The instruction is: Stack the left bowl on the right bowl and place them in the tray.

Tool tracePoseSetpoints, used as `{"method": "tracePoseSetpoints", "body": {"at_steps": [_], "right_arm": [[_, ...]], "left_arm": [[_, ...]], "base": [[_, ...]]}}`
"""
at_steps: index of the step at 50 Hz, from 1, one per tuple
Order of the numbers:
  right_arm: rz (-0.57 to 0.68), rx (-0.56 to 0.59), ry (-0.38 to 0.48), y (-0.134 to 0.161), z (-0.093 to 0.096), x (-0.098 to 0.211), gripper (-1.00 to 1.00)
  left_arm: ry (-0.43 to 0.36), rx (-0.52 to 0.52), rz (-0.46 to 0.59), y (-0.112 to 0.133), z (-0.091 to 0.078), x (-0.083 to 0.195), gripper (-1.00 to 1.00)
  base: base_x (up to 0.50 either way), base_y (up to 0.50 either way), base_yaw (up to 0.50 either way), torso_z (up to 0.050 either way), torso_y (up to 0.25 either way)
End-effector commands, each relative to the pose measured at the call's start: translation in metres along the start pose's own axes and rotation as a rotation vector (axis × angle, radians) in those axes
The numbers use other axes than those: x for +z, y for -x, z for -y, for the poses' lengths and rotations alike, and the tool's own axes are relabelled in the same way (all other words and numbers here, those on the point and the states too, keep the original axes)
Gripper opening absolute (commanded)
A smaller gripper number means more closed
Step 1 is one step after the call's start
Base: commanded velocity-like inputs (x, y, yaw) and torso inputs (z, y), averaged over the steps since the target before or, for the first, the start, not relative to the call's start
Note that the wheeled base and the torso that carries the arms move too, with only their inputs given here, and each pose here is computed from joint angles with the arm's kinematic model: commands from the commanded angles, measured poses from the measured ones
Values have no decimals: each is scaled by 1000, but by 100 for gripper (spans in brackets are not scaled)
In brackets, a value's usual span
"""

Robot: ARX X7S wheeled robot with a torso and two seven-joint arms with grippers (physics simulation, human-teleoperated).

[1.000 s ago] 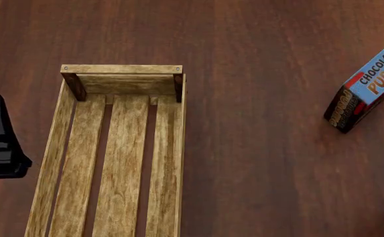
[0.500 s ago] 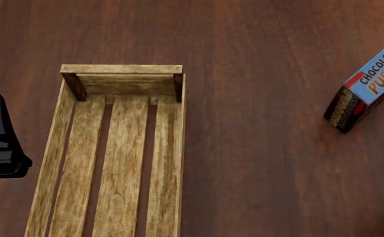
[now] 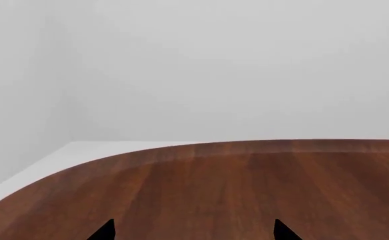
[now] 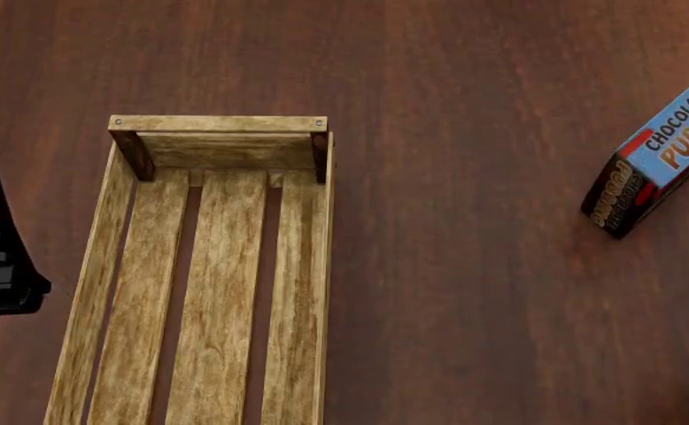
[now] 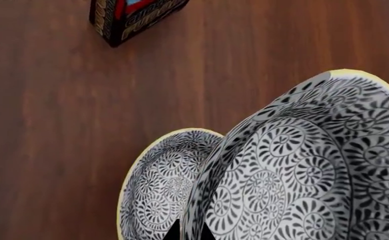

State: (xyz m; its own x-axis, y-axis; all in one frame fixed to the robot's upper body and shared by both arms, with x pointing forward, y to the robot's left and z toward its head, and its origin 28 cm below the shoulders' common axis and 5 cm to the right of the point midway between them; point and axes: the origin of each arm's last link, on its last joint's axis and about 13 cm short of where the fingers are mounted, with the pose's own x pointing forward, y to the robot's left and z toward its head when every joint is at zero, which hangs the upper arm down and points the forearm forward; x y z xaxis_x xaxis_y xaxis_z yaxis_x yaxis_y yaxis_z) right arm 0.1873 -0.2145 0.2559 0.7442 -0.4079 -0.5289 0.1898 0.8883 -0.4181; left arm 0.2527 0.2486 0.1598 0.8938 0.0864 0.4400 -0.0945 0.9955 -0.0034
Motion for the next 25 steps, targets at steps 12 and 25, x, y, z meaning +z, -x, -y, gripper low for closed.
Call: {"method": "tracePoseSetpoints", "body": {"at_steps": [12, 25], "right_arm": [[-29, 13, -18, -23, 0, 1, -100], [-65, 45, -22, -34, -4, -8, -100]], "left_arm": [[3, -4, 5, 1, -2, 2, 100], [2, -7, -3, 1, -2, 2, 100]], "base": [[0, 0, 0, 0, 0], [0, 0, 0, 0, 0]]}}
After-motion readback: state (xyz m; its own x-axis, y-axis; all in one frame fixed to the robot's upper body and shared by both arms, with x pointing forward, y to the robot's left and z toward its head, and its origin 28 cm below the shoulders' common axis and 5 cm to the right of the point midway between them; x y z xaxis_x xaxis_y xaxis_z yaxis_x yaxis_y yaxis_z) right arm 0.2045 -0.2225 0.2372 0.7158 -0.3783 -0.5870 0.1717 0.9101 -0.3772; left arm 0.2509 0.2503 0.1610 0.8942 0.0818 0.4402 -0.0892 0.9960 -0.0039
